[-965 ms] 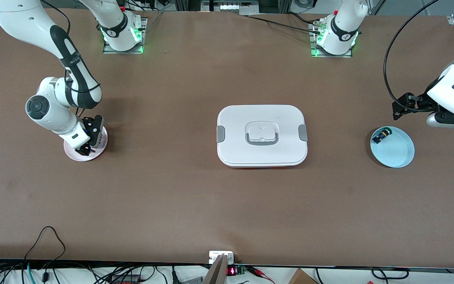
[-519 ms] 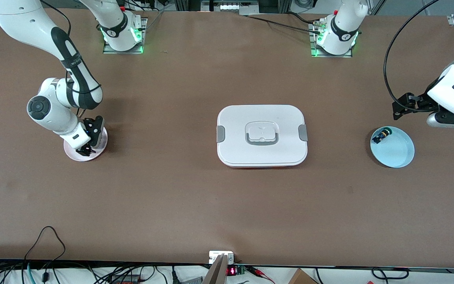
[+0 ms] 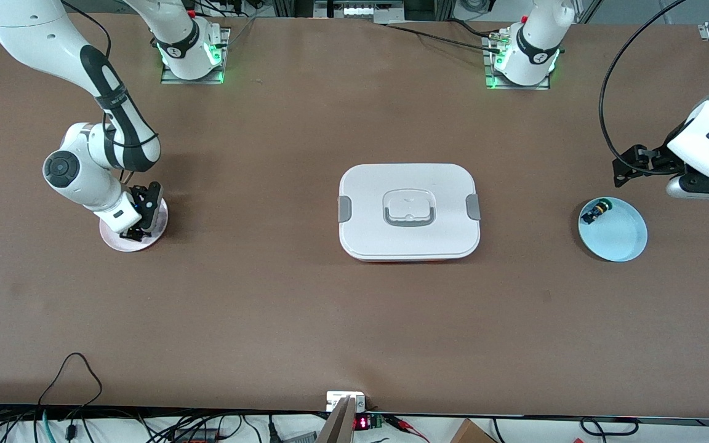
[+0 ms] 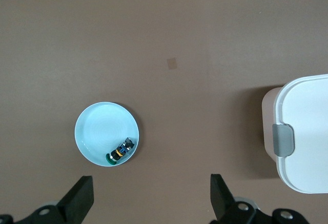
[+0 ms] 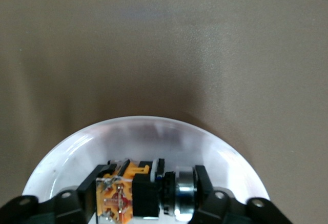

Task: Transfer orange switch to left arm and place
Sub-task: 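Close the right gripper on the orange switch, then lift the orange switch and carry it over the white box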

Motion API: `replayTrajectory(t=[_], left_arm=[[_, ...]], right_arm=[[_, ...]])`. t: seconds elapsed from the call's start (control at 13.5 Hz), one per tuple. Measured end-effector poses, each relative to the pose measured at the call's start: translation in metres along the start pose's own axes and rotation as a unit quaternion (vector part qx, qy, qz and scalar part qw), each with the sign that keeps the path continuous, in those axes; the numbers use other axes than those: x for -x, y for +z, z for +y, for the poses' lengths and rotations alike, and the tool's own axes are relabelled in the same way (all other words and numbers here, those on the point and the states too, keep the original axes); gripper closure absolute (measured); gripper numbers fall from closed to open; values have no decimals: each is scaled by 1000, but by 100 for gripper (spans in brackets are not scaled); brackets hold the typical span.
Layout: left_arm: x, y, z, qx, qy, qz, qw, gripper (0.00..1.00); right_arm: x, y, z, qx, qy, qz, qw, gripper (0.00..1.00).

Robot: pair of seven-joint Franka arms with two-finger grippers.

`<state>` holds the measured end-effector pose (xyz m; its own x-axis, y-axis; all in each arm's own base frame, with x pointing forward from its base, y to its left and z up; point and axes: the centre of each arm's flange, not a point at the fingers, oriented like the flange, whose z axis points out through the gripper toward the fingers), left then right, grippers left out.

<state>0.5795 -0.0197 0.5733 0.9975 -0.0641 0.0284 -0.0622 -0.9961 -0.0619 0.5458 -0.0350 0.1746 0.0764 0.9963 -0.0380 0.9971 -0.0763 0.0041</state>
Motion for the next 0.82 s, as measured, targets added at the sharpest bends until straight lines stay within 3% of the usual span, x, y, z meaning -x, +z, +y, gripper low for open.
replayTrajectory(t=[0.45,0.82], left_arm=[[0,0,0,0,0,0,1000,0],[0,0,-1,0,0,0,1000,0]], right_arm=[[-1,-1,1,2,-4,0,1000,27],[-27,-21,7,-10,-28,8,1000,27]])
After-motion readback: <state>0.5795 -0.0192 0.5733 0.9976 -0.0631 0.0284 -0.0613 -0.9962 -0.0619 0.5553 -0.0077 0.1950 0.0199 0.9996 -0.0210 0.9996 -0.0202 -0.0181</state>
